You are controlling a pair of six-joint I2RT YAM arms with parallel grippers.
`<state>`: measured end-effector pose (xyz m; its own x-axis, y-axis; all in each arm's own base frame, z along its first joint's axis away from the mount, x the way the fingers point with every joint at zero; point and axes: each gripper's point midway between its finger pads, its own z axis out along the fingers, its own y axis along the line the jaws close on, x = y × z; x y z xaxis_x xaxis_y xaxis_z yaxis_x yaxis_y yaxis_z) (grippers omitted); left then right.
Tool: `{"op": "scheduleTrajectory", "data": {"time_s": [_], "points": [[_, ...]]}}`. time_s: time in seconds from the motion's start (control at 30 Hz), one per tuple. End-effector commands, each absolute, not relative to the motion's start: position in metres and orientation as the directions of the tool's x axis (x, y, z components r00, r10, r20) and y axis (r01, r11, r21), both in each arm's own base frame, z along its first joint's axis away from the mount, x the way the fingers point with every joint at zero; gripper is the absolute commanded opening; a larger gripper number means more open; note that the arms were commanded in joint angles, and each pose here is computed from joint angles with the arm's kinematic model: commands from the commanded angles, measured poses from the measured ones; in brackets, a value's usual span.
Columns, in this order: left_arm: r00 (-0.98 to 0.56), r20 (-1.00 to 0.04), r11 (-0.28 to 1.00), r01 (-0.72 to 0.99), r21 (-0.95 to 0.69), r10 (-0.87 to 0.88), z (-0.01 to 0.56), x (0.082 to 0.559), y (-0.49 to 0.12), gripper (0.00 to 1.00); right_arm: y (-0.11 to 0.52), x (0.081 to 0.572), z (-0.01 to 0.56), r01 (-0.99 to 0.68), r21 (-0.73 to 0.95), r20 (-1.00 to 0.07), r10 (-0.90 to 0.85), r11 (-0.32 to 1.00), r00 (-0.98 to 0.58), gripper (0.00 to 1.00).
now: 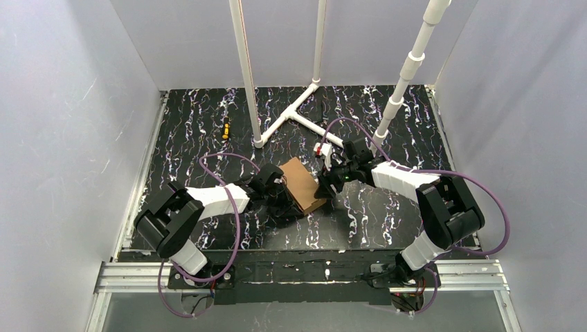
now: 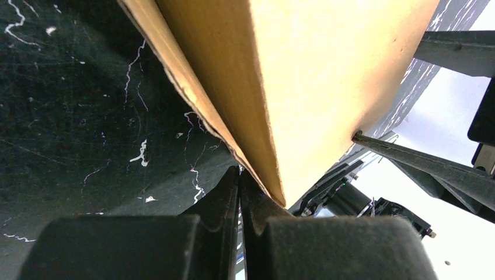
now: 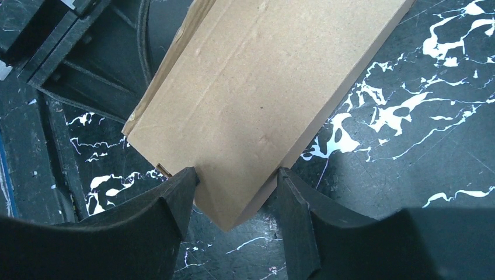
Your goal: Fold the paper box
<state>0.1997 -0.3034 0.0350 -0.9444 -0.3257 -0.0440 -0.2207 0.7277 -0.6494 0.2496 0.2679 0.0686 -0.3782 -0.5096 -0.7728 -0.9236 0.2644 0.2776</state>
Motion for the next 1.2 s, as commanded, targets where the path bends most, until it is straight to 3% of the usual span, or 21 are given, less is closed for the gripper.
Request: {"op": "scheduleTrajectory", "data": {"time_s": [0.0,0.33,0.63,1.17], "points": [[-0.936,-0.128,0.678,-0.14,-0.722,-0.329,0.062,0.215,-0.315,0.0,0.27,0.237,0.06,-0.923,0.3,-0.743,-0.548,0.242,-0.385,0.61],[-0.916,-0.281,0.853,-0.11,-0.509,-0.286,0.04,0.202,-0.232,0.03,0.267,0.242,0.057,-0.922,0.282,-0.737,-0.556,0.264,-0.385,0.61],[-0.853,-0.298,0.851,-0.271,-0.449,-0.428,0.032,0.248,-0.167,0.01,0.267,0.241,0.056,-0.922,0.285,-0.734,-0.558,0.263,-0.387,0.61],[-0.832,-0.177,0.732,-0.337,-0.592,-0.526,0.025,0.332,-0.211,0.0,0.269,0.237,0.049,-0.914,0.311,-0.717,-0.567,0.259,-0.405,0.61]]}}
